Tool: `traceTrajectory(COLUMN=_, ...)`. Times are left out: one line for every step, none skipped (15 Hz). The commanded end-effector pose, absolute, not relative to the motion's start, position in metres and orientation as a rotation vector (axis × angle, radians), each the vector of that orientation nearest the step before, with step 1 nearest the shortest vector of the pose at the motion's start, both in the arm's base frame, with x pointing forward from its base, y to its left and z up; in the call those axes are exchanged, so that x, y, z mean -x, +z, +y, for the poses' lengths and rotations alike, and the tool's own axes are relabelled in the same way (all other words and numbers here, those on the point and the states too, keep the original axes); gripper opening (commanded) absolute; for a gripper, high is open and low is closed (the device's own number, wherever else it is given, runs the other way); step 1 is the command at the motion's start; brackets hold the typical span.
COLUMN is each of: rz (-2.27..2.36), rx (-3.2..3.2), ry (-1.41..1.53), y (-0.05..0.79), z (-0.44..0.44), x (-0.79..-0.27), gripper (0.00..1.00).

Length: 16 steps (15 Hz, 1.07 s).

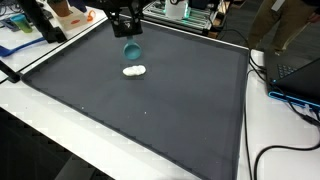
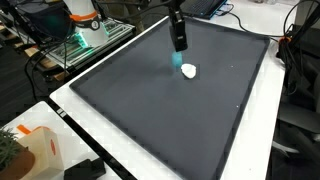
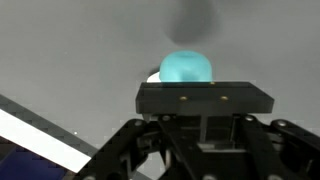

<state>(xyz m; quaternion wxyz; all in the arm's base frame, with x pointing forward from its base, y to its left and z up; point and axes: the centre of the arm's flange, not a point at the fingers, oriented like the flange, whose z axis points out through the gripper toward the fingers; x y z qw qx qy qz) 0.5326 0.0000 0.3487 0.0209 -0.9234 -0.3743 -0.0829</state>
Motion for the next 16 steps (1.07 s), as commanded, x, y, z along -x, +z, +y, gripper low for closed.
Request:
traceTrajectory(rz=-1.167, rx=2.867, ry=-0.278, y=0.346, z=0.002, x=-0.534, gripper=0.21)
traceTrajectory(rz=-1.185, rx=2.855, ry=-0.297, y=0.345, z=0.005, x=-0.534, gripper=0.21)
traceTrajectory(rz=-1.190, rx=2.855, ry=-0.306, y=0.343, z=0.007, x=-0.535, gripper=0.21)
traceTrajectory(rz=-1.199, rx=2.851, ry=-0.326, y=0.342, z=0.010, x=-0.537, gripper=0.21)
traceTrajectory(rz=-1.209, rx=2.850, ry=-0.345, y=0.342, z=0.012, x=-0.538, gripper=0.21)
traceTrajectory(rz=-1.220, rx=2.848, ry=-0.363, y=0.343, z=0.015, x=-0.538, gripper=0.21)
traceTrajectory(rz=-1.229, rx=2.851, ry=-0.389, y=0.342, z=0.017, x=-0.540, gripper=0.21)
traceTrajectory(rz=-1.240, rx=2.851, ry=-0.406, y=0.342, z=0.020, x=-0.541, gripper=0.21)
traceTrajectory(rz=-1.251, rx=2.851, ry=-0.424, y=0.341, z=0.022, x=-0.543, gripper=0.21)
traceTrajectory(rz=-1.255, rx=2.850, ry=-0.417, y=0.339, z=0.024, x=-0.545, gripper=0.21)
traceTrajectory(rz=-1.262, rx=2.852, ry=-0.390, y=0.333, z=0.026, x=-0.547, gripper=0.21)
traceTrajectory(rz=-1.267, rx=2.852, ry=-0.367, y=0.326, z=0.026, x=-0.548, gripper=0.21)
traceTrajectory(rz=-1.264, rx=2.849, ry=-0.329, y=0.316, z=0.026, x=-0.550, gripper=0.21)
traceTrajectory(rz=-1.259, rx=2.852, ry=-0.293, y=0.305, z=0.025, x=-0.552, gripper=0.21)
traceTrajectory(rz=-1.266, rx=2.840, ry=-0.270, y=0.294, z=0.025, x=-0.553, gripper=0.21)
traceTrajectory(rz=-1.261, rx=2.834, ry=-0.262, y=0.285, z=0.024, x=-0.558, gripper=0.21)
